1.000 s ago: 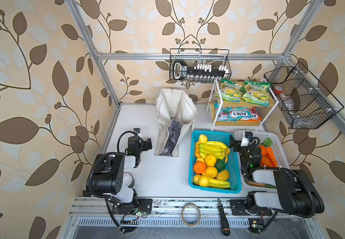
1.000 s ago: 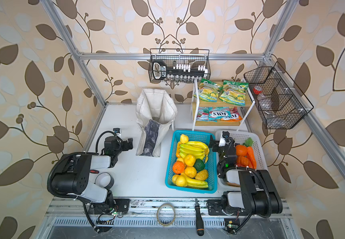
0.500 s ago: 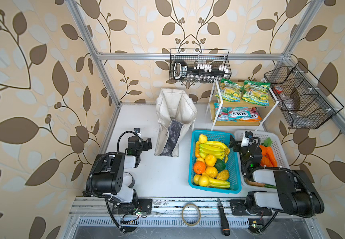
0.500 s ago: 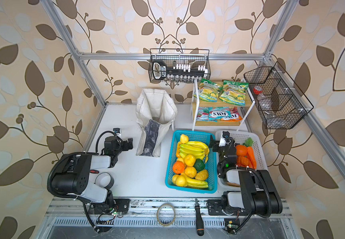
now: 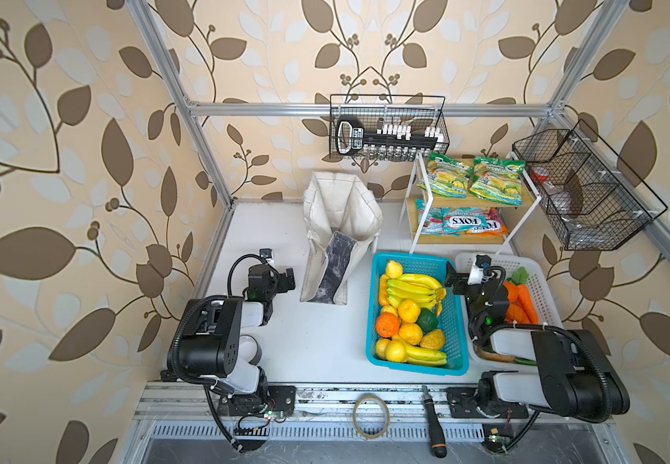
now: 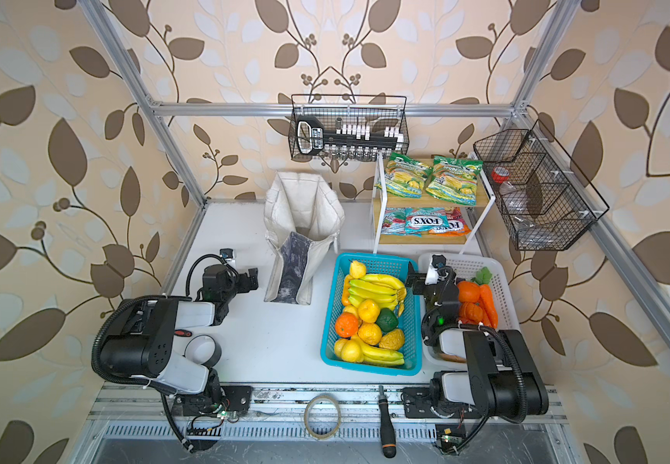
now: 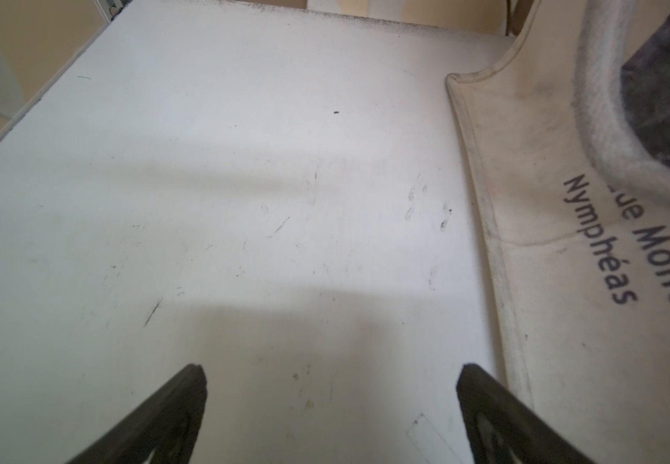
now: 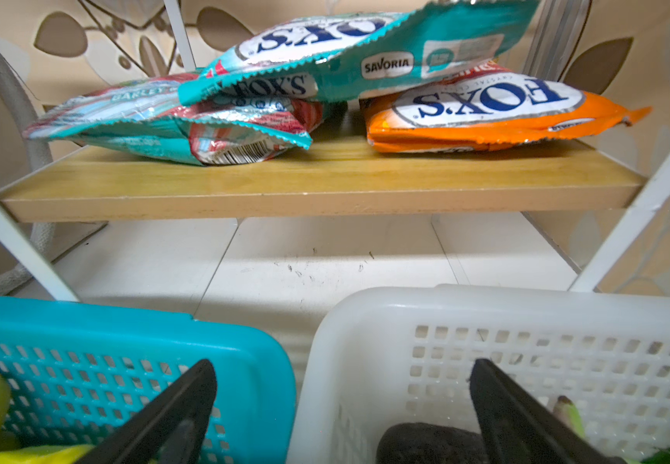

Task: Place the food into the grocery bag and tie it

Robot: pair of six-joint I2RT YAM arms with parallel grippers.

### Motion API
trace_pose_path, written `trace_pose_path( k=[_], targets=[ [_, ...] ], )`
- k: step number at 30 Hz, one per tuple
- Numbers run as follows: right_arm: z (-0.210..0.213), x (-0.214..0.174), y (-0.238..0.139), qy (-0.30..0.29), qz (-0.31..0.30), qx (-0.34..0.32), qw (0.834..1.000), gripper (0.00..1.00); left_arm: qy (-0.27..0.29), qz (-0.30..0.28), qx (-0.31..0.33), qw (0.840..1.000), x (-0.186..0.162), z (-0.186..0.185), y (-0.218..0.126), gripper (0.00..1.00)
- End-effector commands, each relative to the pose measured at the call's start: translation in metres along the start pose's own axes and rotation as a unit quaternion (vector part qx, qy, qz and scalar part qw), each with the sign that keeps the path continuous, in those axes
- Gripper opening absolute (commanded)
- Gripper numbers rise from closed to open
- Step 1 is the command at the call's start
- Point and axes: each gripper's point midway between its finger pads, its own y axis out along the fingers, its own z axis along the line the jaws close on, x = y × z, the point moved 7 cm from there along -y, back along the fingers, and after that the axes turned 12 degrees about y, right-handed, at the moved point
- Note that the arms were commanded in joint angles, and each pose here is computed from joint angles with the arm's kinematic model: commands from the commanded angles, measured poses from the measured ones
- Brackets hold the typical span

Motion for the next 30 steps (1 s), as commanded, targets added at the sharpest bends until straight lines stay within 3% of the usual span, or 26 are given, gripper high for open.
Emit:
trace_pose_path(
  k=[1, 5, 10, 13, 16, 19, 22, 25, 30],
  targets=[
    [-0.002, -0.01, 0.0, -0.01, 0.025, 0.001, 1.0, 1.0, 0.011, -0.032, -0.004, 0.999, 0.014, -0.003, -0.005, 0.99],
    [-0.003, -0.001, -0.005, -0.004, 0.004, -0.004, 1.0, 1.0, 0.009, -0.037, 0.0, 0.999, 0.02, -0.002, -0.011, 0.99],
    [0.014, 0.028, -0.025, -0.029, -0.016, -0.008, 0.999, 1.0, -0.017, -0.096, 0.048, 0.994, 0.044, 0.009, -0.053, 0.99],
    [0.018, 0.053, -0.034, 0.045, -0.032, -0.007, 0.998, 1.0, -0.084, -0.127, 0.035, 0.988, 0.067, 0.01, -0.075, 0.99],
    [0.018, 0.076, -0.043, 0.149, -0.021, -0.006, 0.989, 1.0, -0.212, -0.125, 0.019, 0.969, 0.098, 0.013, -0.098, 0.99],
    [0.031, 0.093, -0.057, 0.181, -0.009, 0.086, 0.98, 1.0, -0.243, -0.133, -0.067, 0.959, 0.134, 0.0, -0.119, 0.99],
    [0.045, 0.108, -0.067, 0.194, 0.01, 0.131, 0.972, 1.0, -0.255, -0.077, -0.137, 0.954, 0.168, -0.016, -0.127, 0.99],
    [0.066, 0.129, -0.075, 0.185, 0.025, 0.174, 0.967, 1.0, -0.211, -0.012, -0.144, 0.967, 0.191, -0.039, -0.125, 0.99],
    [0.125, 0.149, -0.103, 0.079, 0.014, 0.202, 0.976, 1.0, -0.169, 0.054, -0.123, 0.976, 0.209, -0.056, -0.094, 0.99]
  ],
)
